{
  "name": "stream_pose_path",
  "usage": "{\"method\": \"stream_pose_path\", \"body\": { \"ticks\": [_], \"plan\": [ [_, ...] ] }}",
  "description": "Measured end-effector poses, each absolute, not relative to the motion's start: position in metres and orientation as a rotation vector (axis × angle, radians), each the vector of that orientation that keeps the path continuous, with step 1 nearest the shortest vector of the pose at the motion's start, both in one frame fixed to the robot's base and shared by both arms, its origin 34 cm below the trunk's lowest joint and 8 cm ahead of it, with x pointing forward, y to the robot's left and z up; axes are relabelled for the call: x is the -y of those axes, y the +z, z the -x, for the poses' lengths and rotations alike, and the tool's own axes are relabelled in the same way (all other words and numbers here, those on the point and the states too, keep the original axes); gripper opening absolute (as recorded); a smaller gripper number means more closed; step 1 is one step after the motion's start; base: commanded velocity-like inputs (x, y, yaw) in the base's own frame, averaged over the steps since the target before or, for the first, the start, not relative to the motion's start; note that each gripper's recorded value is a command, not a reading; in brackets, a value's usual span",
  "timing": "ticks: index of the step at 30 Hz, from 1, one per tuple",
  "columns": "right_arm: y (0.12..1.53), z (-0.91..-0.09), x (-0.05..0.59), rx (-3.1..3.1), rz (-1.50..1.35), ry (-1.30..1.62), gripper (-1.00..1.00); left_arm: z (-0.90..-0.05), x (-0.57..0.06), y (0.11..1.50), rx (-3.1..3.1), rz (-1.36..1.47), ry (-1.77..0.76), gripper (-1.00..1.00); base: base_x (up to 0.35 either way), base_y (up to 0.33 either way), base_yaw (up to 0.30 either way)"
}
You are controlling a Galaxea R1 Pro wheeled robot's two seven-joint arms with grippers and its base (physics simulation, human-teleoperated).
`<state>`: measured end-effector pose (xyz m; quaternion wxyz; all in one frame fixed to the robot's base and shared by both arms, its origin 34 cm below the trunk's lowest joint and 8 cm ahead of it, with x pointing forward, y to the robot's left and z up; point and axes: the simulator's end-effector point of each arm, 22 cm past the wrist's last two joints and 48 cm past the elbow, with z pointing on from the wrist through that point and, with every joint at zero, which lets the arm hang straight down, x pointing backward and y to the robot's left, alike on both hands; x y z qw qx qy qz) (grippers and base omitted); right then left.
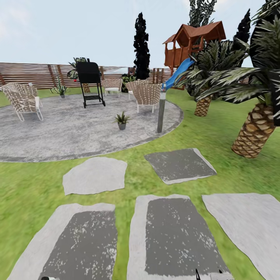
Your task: Pick up the pesticide atomizer in the garden and spray insectifuge to fully cover both potted plants in the garden.
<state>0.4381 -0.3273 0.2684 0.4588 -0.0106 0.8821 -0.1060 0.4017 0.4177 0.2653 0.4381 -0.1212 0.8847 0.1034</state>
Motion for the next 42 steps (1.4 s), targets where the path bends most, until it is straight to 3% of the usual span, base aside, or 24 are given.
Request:
{"method": "stream_pose_path", "body": {
  "ticks": [42],
  "plan": [
    [0.2684,-0.4387,0.3244,-2.172,0.062,-0.259,1.0,-0.4017,-0.4169,0.2651,-2.2,0.302,0.256,-1.0,0.335,0.082,0.0]
  ]
}}
